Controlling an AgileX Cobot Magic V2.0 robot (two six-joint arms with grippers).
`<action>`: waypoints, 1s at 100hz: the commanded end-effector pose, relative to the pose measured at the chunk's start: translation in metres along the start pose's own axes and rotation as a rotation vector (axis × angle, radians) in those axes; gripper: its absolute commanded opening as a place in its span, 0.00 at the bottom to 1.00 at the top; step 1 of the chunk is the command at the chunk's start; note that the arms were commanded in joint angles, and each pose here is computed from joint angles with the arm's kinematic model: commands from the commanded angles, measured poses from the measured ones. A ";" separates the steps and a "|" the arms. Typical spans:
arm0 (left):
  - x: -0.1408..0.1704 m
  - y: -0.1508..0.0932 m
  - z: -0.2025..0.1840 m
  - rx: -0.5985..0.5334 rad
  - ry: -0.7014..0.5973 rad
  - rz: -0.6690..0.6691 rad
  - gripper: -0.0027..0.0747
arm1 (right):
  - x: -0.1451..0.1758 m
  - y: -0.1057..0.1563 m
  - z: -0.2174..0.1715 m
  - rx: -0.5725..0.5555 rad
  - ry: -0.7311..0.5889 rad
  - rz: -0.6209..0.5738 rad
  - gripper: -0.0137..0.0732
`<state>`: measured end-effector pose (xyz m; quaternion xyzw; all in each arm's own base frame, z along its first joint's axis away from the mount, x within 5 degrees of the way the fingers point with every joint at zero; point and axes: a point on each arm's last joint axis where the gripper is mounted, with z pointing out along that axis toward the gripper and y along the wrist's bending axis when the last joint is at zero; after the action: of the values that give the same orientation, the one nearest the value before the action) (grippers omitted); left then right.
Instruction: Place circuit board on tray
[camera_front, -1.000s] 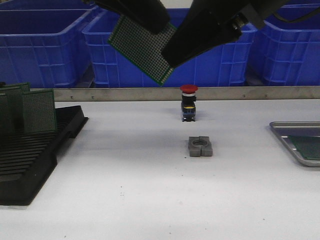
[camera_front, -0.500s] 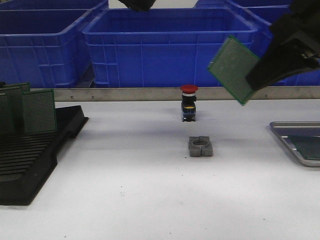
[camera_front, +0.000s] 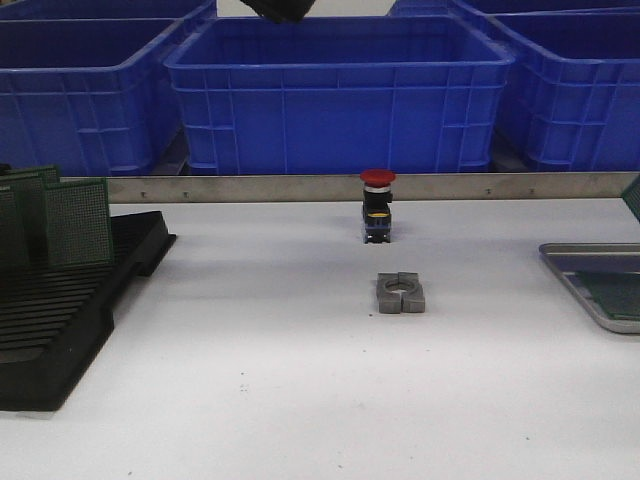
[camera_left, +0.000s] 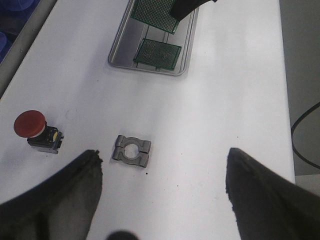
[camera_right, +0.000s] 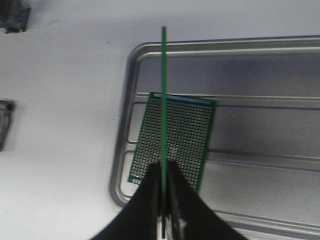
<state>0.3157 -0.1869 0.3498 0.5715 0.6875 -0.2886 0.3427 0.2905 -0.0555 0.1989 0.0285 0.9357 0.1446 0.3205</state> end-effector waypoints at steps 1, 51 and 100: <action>-0.022 -0.009 -0.020 -0.036 -0.095 0.019 0.67 | -0.009 -0.005 -0.003 0.031 -0.058 0.039 0.15; -0.021 -0.009 -0.020 -0.038 -0.079 0.006 0.63 | -0.013 -0.003 -0.009 0.039 -0.083 0.029 0.68; 0.012 0.011 -0.073 -0.107 0.012 -0.220 0.01 | -0.012 0.040 -0.059 0.009 -0.222 -0.127 0.09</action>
<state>0.3275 -0.1340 0.3457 0.4965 0.7725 -0.2786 0.2814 0.2694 -0.0435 0.2363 0.0083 0.9160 0.1298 0.3795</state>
